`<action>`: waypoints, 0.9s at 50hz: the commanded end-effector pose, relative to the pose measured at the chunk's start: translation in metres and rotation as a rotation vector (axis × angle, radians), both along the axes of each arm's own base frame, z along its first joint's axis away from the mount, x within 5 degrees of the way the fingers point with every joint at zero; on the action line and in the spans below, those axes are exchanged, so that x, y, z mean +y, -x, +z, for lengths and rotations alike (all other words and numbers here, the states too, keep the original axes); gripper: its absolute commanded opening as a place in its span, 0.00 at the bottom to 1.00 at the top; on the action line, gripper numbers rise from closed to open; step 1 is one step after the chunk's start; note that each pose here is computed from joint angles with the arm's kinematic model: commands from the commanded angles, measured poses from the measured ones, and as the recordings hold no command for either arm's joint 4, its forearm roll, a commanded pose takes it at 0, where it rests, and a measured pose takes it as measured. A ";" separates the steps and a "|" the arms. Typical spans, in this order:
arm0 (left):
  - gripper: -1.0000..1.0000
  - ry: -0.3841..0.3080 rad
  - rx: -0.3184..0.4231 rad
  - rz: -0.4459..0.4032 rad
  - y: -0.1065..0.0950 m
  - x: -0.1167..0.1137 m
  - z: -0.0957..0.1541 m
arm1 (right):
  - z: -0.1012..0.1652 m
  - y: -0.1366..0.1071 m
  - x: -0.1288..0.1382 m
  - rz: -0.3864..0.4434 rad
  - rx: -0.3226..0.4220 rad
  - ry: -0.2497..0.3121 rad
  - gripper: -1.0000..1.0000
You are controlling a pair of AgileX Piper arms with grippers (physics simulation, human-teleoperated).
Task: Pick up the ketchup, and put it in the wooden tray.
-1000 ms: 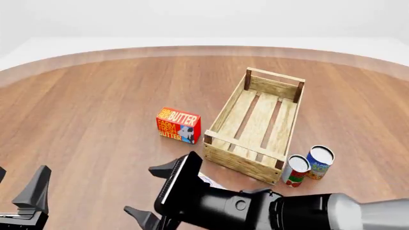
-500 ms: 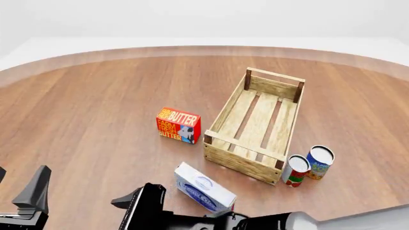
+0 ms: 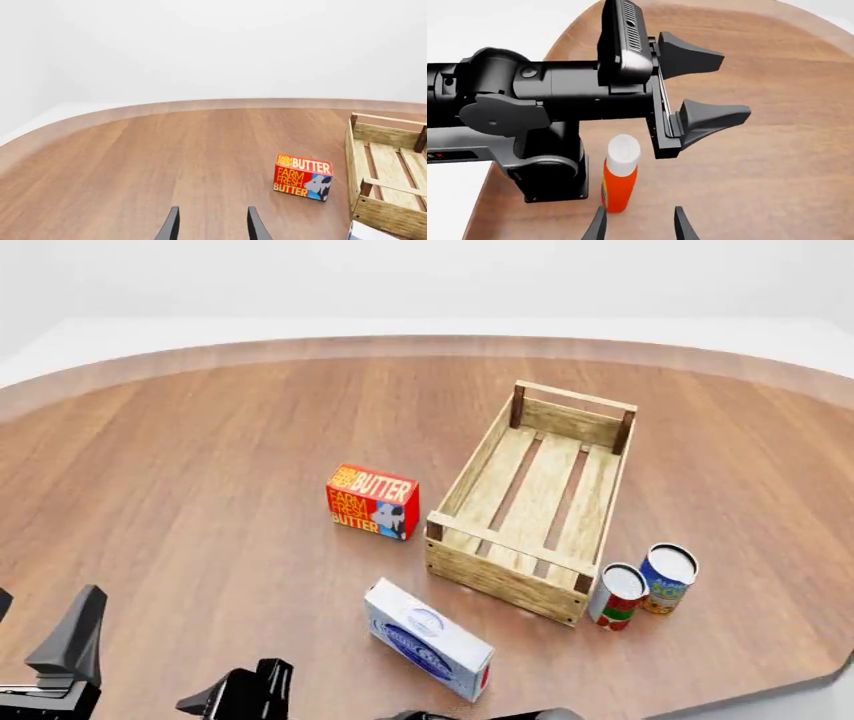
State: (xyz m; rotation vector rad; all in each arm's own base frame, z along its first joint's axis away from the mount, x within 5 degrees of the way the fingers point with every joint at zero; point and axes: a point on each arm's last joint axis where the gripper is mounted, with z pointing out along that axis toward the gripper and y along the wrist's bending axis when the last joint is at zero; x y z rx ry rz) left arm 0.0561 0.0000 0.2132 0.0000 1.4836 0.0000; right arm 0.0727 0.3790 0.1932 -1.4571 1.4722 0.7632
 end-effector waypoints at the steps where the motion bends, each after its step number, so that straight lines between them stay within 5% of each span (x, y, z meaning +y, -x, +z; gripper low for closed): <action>1: 1.00 0.000 0.000 0.000 0.000 0.000 0.000 | -0.010 0.003 0.012 0.018 -0.010 0.018 1.00; 45: 1.00 0.000 0.000 0.000 0.000 0.000 0.000 | -0.021 0.005 0.018 0.014 0.004 -0.068 1.00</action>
